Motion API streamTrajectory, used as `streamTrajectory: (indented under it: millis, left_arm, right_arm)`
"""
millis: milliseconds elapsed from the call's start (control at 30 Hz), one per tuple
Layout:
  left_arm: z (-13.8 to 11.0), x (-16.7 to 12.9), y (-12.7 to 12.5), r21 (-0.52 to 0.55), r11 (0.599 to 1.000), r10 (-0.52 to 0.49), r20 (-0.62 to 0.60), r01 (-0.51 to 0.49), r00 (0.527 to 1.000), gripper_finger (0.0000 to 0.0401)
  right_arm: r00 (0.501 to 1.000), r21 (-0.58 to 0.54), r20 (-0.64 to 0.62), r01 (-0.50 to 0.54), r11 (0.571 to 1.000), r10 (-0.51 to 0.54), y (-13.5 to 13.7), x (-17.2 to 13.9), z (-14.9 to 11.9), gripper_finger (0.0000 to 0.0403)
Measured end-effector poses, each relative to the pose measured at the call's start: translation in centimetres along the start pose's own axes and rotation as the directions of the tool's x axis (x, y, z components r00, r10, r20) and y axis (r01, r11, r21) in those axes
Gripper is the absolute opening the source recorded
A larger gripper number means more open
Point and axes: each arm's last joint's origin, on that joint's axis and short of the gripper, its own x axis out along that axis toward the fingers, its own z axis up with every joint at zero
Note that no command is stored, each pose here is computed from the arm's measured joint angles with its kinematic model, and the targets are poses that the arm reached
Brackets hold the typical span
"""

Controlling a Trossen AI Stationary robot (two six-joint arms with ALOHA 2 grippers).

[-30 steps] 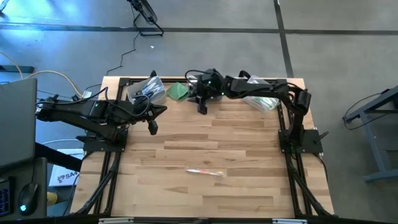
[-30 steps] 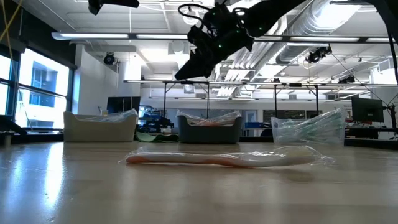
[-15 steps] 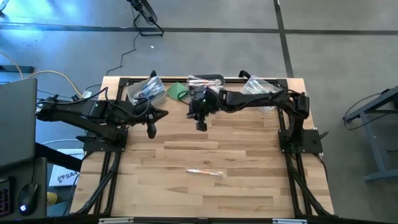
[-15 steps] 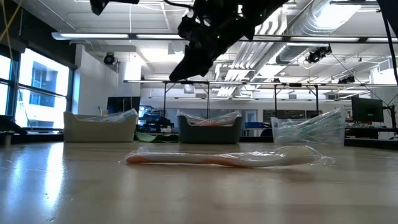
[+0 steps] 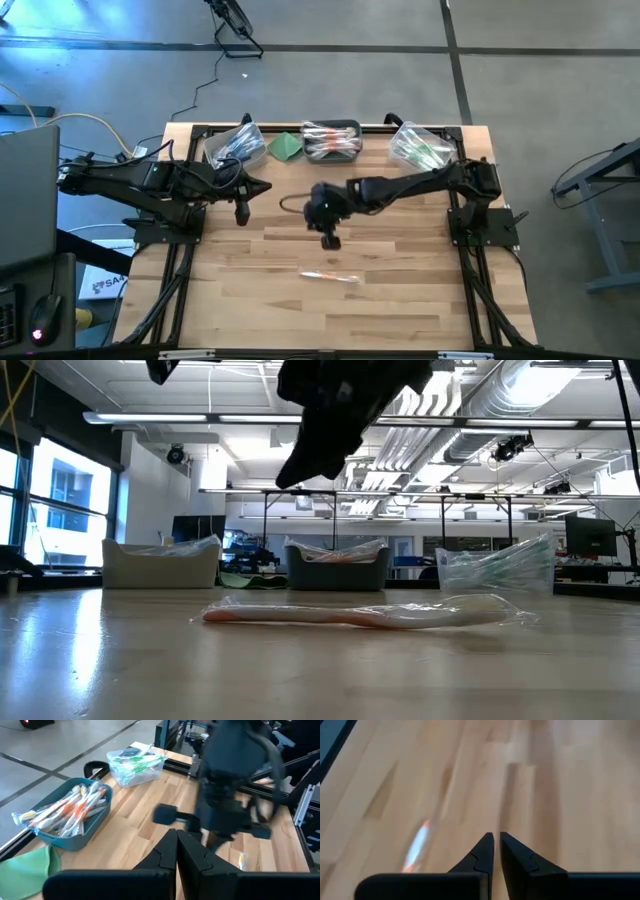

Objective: Pick & Place Toothbrushes
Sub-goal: Put the orange toothbrush into the blue bin

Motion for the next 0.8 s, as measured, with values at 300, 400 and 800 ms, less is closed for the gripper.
streamTrajectory:
  millis: [300,400,800]
  left_arm:
    - [0.0,0.0,-0.1,-0.003,1.0,-0.023,-0.007,0.023,1.0,0.0]
    - [0.0,0.0,-0.1,-0.027,0.999,-0.023,-0.007,0.023,1.0,0.0]
    - [0.2,-0.2,0.0,-0.114,0.993,-0.029,0.012,0.03,1.0,0.0]
  right_arm:
    - [0.986,-0.062,-0.133,-0.105,0.993,0.096,5.0,0.5,-1.2,0.0012]
    - [0.981,-0.073,-0.153,-0.131,0.989,0.118,6.5,0.6,-1.4,0.0013]
    - [0.984,-0.155,-0.173,-0.071,0.985,0.044,9.9,2.5,-5.3,0.0082]
